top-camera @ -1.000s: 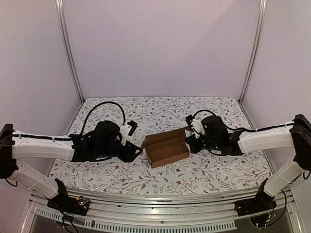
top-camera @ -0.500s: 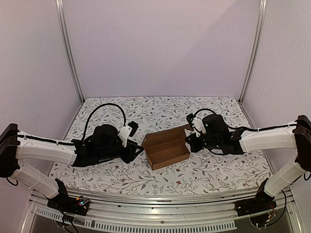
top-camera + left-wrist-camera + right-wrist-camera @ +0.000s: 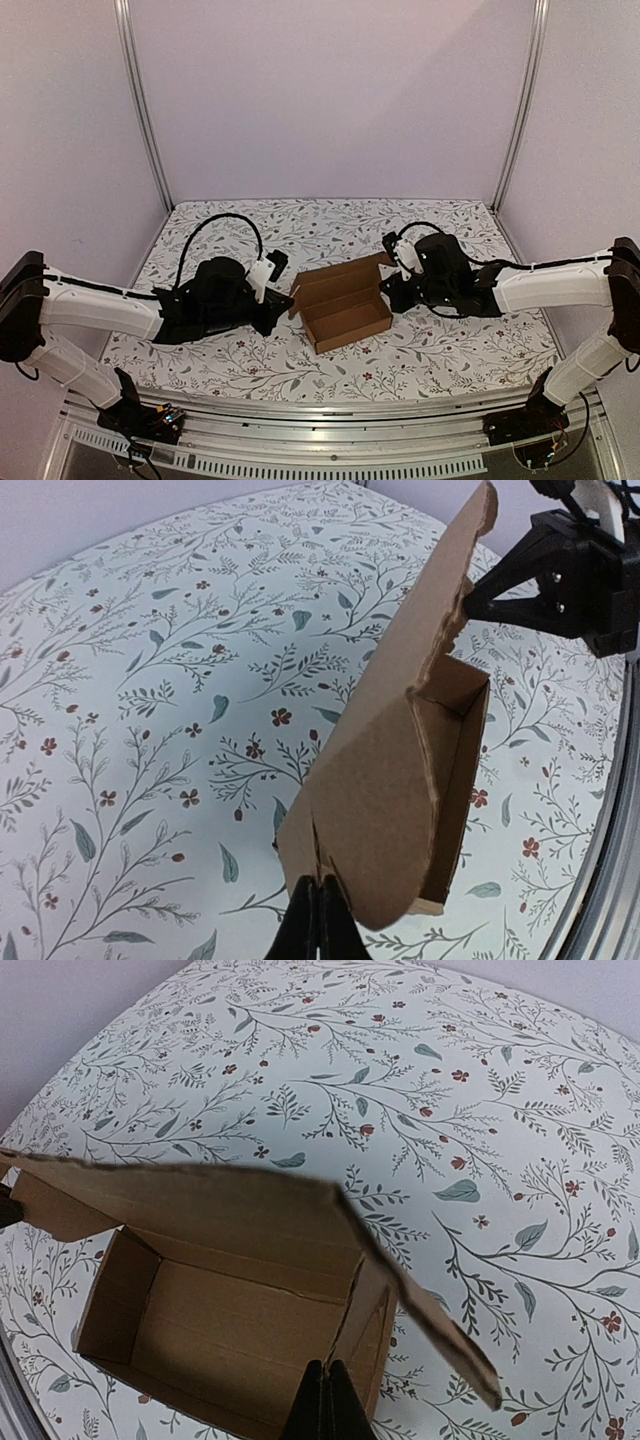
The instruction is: Fold the paper box
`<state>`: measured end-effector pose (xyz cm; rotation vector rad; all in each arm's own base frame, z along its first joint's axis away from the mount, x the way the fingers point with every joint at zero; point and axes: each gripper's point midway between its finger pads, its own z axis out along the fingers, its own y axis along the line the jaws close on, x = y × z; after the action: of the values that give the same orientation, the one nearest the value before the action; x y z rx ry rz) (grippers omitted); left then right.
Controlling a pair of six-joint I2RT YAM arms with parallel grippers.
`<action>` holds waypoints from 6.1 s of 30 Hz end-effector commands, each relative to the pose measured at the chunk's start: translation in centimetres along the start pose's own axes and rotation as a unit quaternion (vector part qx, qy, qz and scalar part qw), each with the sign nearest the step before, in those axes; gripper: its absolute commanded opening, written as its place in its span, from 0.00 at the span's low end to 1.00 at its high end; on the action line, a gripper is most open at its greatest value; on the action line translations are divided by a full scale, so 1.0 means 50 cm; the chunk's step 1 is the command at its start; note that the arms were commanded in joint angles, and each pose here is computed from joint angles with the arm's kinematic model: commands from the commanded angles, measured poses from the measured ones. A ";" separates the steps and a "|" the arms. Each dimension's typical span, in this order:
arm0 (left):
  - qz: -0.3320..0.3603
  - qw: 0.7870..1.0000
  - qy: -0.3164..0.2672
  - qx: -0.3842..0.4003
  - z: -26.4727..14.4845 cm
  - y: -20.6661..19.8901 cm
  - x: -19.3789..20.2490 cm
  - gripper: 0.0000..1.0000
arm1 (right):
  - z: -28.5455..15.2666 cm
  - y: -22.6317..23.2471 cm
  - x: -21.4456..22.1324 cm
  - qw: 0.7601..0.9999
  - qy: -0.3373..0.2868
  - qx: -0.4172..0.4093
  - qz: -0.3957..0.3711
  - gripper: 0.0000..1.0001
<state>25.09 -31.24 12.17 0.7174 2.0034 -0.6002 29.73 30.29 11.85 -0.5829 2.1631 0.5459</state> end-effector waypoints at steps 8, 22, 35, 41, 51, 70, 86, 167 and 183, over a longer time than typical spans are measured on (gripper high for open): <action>-0.018 1.000 -0.005 -0.002 0.008 -0.001 -0.023 0.00 | -0.017 0.040 -0.032 1.000 -0.022 -0.005 0.000 0.00; -0.107 0.994 0.020 -0.006 0.035 -0.008 -0.034 0.00 | 0.001 0.054 0.023 1.000 0.003 0.013 -0.013 0.00; -0.145 0.988 0.049 -0.022 0.057 -0.014 -0.019 0.00 | -0.006 0.044 0.064 0.999 0.021 0.039 -0.023 0.00; -0.148 0.987 0.058 -0.026 0.053 -0.019 -0.021 0.00 | -0.020 0.030 0.078 0.998 0.028 0.058 -0.024 0.00; -0.145 0.987 0.056 -0.044 0.045 -0.010 -0.028 0.00 | -0.055 0.042 0.091 0.996 0.024 0.072 -0.043 0.00; -0.164 0.983 0.067 -0.055 0.038 -0.028 -0.001 0.00 | -0.075 0.078 0.098 0.996 0.010 0.072 -0.051 0.00; -0.157 0.981 0.086 -0.076 0.033 -0.043 0.067 0.00 | -0.073 0.088 0.117 0.995 0.014 0.078 -0.054 0.00; -0.105 0.982 0.084 -0.132 -0.026 -0.089 0.126 0.24 | 0.014 0.239 0.040 0.996 0.059 0.024 -0.060 0.03; -0.117 0.980 0.069 -0.146 -0.143 -0.040 0.136 0.37 | 0.060 0.234 0.146 0.994 0.102 0.016 -0.044 0.02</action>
<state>17.14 -28.61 10.01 0.3591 2.2605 -0.4524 21.77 39.69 9.03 -0.7202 2.2708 0.4151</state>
